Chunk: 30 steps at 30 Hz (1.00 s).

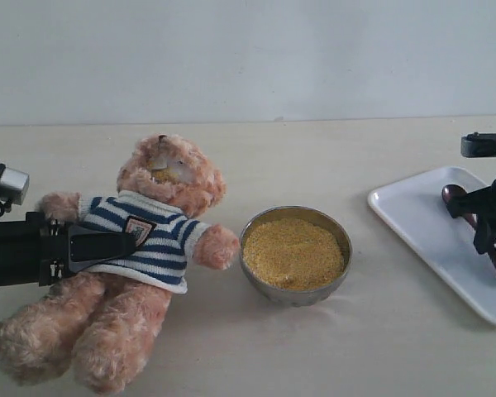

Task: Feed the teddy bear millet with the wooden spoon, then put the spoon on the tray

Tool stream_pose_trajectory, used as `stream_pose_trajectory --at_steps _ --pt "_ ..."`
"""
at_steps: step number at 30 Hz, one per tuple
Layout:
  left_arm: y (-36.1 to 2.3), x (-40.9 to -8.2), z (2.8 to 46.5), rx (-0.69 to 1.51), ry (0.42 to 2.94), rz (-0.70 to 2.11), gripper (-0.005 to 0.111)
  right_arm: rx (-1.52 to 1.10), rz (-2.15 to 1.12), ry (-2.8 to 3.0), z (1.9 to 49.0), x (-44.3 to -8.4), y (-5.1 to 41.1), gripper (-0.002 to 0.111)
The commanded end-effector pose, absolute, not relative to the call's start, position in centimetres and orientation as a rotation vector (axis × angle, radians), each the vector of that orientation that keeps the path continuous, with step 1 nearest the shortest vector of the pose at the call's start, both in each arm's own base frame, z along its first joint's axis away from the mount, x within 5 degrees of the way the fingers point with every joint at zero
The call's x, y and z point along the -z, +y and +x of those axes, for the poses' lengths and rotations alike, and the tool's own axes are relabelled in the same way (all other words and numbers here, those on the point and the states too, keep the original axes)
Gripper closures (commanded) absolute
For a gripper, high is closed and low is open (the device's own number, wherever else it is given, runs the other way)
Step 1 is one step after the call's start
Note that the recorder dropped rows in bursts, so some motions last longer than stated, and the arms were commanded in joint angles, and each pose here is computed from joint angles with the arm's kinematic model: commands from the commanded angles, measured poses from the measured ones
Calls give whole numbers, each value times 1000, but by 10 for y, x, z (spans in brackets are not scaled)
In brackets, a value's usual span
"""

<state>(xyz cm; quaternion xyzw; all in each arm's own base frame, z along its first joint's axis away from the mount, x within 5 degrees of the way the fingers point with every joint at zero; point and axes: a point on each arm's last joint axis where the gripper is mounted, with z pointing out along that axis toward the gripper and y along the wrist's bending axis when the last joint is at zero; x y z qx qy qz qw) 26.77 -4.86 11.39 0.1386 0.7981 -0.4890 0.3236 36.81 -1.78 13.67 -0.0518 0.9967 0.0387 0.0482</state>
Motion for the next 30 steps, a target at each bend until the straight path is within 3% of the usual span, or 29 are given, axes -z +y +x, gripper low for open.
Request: stream_pose_trajectory --at_steps 1,7,11,12,14,20,30 --pt "-50 -118 268 1326 2061 350 102 -114 -106 3028 367 -141 -18 59" --pt "-50 -118 268 1326 2061 350 102 -103 -110 3042 366 -141 -19 60" --pt "-50 -118 268 1326 2061 350 102 -77 -57 2958 366 -174 -20 63" --pt "-50 -118 268 1326 2061 350 102 -61 -41 2903 366 -193 -21 72" --pt "-49 -116 269 1288 2071 373 102 -51 -18 2773 361 -229 -20 108" --pt "-45 -108 273 1146 2130 426 102 -83 13 2625 346 -276 -16 108" --pt "-36 -101 291 1018 2229 374 102 -116 2 2698 338 -274 -14 108"
